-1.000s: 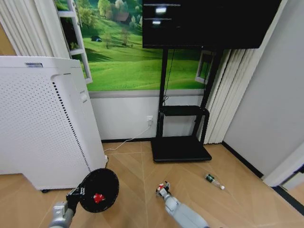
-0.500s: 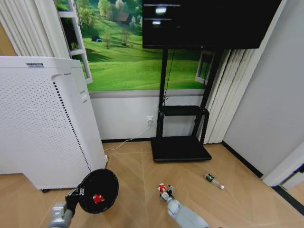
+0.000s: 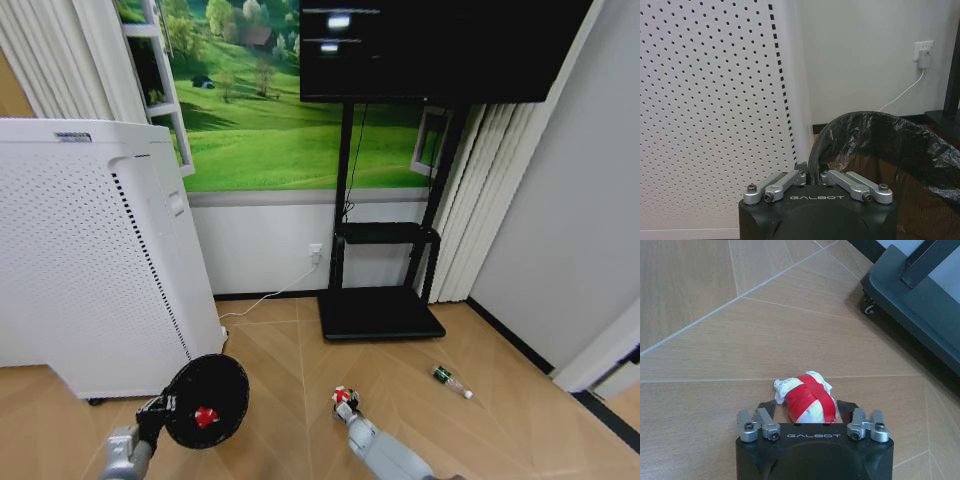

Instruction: Pick up the trash bin and place the garbage on the floor into it.

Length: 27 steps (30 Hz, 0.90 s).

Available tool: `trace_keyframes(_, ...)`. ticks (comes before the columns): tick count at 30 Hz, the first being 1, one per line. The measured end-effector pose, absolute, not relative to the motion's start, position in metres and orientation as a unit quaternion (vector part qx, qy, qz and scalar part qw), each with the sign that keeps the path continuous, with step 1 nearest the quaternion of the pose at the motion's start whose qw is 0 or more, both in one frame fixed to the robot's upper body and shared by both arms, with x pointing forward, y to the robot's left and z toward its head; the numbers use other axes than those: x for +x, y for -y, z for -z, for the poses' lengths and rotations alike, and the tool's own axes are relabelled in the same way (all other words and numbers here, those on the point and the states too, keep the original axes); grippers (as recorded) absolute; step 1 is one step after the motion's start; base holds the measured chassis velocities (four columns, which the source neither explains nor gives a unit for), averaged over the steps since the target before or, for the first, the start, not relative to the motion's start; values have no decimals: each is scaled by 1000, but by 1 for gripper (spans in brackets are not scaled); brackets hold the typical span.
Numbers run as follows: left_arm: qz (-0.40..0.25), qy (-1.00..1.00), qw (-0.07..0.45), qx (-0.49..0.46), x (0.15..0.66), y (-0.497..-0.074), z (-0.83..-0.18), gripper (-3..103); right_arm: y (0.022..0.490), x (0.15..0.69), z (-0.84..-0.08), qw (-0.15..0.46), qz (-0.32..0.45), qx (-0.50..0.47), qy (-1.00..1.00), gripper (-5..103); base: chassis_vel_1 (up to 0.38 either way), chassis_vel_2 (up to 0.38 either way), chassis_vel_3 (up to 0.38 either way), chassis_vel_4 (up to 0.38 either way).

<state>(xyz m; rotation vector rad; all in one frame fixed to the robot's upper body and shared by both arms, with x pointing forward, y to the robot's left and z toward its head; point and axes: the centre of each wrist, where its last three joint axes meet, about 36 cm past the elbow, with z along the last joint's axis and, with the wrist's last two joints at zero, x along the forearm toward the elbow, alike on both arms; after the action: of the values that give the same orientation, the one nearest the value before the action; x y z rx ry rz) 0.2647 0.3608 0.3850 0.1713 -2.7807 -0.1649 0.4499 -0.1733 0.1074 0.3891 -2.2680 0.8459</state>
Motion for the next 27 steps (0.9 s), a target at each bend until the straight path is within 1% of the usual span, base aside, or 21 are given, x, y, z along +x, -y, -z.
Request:
trace_keyframes(1,58,981,174,60,265,-361,-385,7,173,450,-107,338,-325,149,871,73,0,0,0,0)
trace_keyframes(4,58,981,176,61,262,-361,-385,7,173,449,-105,340,-321,155,870,57,0,0,0,0)
trace_keyframes(5,58,981,176,61,262,-361,-385,7,173,449,-105,340,-321,155,870,57,0,0,0,0)
trace_keyframes(6,58,981,176,61,262,-361,-385,7,173,449,-105,341,-320,155,870,51,0,0,0,0)
trace_keyframes(7,58,981,176,61,262,-361,-385,7,173,449,-105,341,-320,155,870,51,0,0,0,0)
trace_keyframes(8,58,981,176,61,262,-361,-385,7,173,449,-104,341,-320,155,870,40,0,0,0,0)
trace_keyframes(9,58,981,176,61,262,-361,-385,7,173,449,-104,341,-320,155,870,40,0,0,0,0)
trace_keyframes(10,58,981,175,61,262,-361,-385,7,173,449,-104,341,-319,155,870,37,0,0,0,0)
trace_keyframes(11,58,981,175,61,262,-361,-385,7,173,449,-104,341,-319,155,870,37,0,0,0,0)
trace_keyframes(13,58,981,174,61,263,-361,-385,7,174,450,-105,341,-318,155,871,32,0,0,0,0)
trace_keyframes(19,58,981,175,62,264,-361,-384,7,177,449,-107,337,-315,154,874,30,0,0,0,0)
trace_keyframes(27,56,981,174,63,264,-361,-383,7,183,443,-123,314,-280,129,898,30,0,0,0,0)
